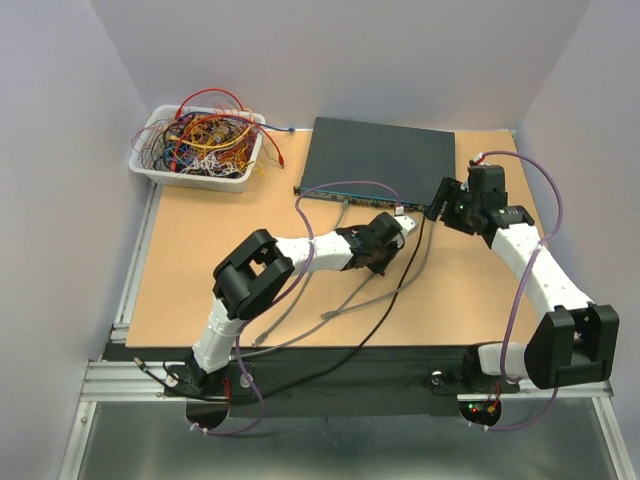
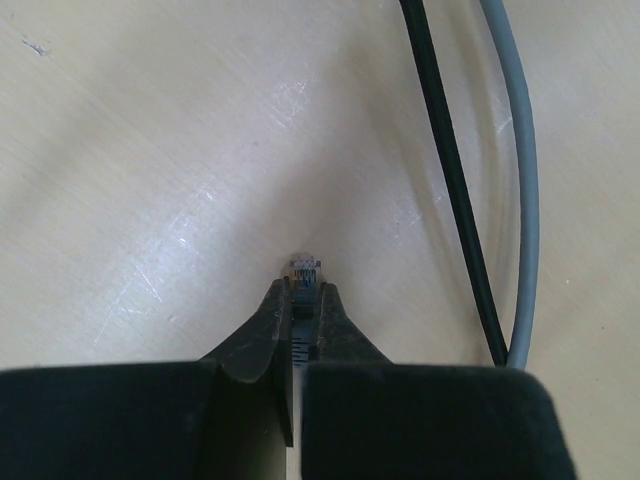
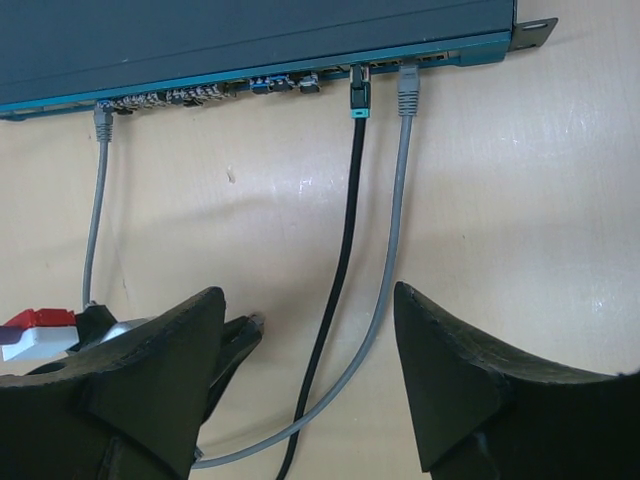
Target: Insert the plug into the switch port
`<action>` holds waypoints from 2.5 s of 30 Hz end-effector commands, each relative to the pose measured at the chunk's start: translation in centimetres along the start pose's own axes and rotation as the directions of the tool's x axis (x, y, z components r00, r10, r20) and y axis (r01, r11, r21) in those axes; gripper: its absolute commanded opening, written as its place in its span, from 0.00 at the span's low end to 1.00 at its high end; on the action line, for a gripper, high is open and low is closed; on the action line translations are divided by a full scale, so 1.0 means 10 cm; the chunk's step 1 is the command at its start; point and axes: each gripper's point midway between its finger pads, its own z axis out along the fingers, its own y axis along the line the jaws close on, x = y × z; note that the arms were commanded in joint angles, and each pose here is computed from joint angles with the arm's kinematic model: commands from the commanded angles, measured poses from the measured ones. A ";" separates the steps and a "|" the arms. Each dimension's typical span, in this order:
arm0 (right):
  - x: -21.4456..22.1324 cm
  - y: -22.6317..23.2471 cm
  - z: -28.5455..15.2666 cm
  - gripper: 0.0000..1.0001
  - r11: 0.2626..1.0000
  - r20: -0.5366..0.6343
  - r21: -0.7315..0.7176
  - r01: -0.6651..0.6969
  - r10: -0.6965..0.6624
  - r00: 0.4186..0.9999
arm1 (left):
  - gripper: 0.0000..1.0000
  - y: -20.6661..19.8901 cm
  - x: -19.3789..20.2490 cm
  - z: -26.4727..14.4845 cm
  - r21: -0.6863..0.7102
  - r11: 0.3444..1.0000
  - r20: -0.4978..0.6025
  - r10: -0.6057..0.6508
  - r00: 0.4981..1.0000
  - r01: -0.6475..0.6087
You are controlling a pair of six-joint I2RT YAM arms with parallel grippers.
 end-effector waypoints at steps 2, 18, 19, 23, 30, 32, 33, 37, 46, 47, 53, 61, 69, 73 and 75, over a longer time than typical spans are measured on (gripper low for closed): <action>-0.15 0.20 -0.20 0.73 0.995 0.064 -0.095 0.022 -0.016 0.998 | 0.00 0.11 -0.61 -0.51 0.031 0.998 0.170 -0.058 0.984 0.053; -0.49 1.46 -1.75 0.66 0.652 0.326 -0.709 0.268 -0.034 0.945 | 0.00 0.03 -1.54 -3.15 0.678 0.707 0.641 -0.436 0.632 -0.201; -0.47 1.48 -1.79 0.63 0.627 0.331 -0.730 0.272 -0.024 0.943 | 0.00 0.01 -1.47 -3.20 0.728 0.663 0.596 -0.487 0.638 -0.174; -0.34 1.60 -1.94 0.57 0.508 0.322 -0.813 0.285 -0.014 0.946 | 0.00 -0.12 -1.46 -3.60 0.768 0.557 0.626 -0.549 0.553 -0.316; -0.26 1.73 -2.16 0.54 0.358 0.333 -0.878 0.317 -0.017 0.943 | 0.00 -0.19 -1.30 -3.82 0.841 0.332 0.528 -0.677 0.513 -0.427; -0.23 1.73 -2.19 0.52 0.332 0.341 -0.884 0.329 -0.023 0.940 | 0.00 -0.17 -1.31 -3.79 0.844 0.325 0.520 -0.688 0.506 -0.426; -0.20 1.74 -2.20 0.52 0.321 0.340 -0.887 0.332 -0.033 0.940 | 0.00 -0.16 -1.32 -3.79 0.842 0.328 0.522 -0.693 0.497 -0.428; -0.13 1.71 -2.09 0.50 0.346 0.310 -0.887 0.306 -0.047 0.950 | 0.00 -0.15 -1.35 -3.82 0.838 0.329 0.525 -0.702 0.481 -0.435; 0.18 1.85 -1.72 0.45 0.385 0.203 -0.896 0.222 -0.089 0.975 | 0.00 -0.16 -1.46 -3.87 0.828 0.353 0.539 -0.714 0.446 -0.435; 0.20 1.89 -1.71 0.44 0.385 0.205 -0.895 0.225 -0.091 0.974 | 0.00 -0.15 -1.48 -3.89 0.821 0.360 0.548 -0.714 0.436 -0.443; 0.27 1.99 -1.53 0.41 0.422 0.170 -0.886 0.192 -0.088 0.981 | 0.00 -0.18 -1.54 -3.93 0.818 0.365 0.553 -0.712 0.432 -0.445; 0.25 1.95 -1.37 0.41 0.482 0.166 -0.858 0.179 -0.070 0.984 | 0.00 -0.21 -1.55 -4.01 0.806 0.388 0.573 -0.702 0.424 -0.447; 0.25 2.04 -1.46 0.40 0.451 0.175 -0.871 0.193 -0.083 0.981 | 0.00 -0.23 -1.57 -4.01 0.803 0.394 0.577 -0.701 0.420 -0.447; 0.26 2.07 -1.63 0.41 0.405 0.207 -0.887 0.222 -0.081 0.975 | 0.00 -0.21 -1.59 -3.98 0.803 0.402 0.579 -0.702 0.414 -0.441; 0.27 2.07 -1.68 0.41 0.381 0.220 -0.895 0.233 -0.078 0.972 | 0.00 -0.21 -1.59 -3.98 0.803 0.402 0.579 -0.704 0.412 -0.440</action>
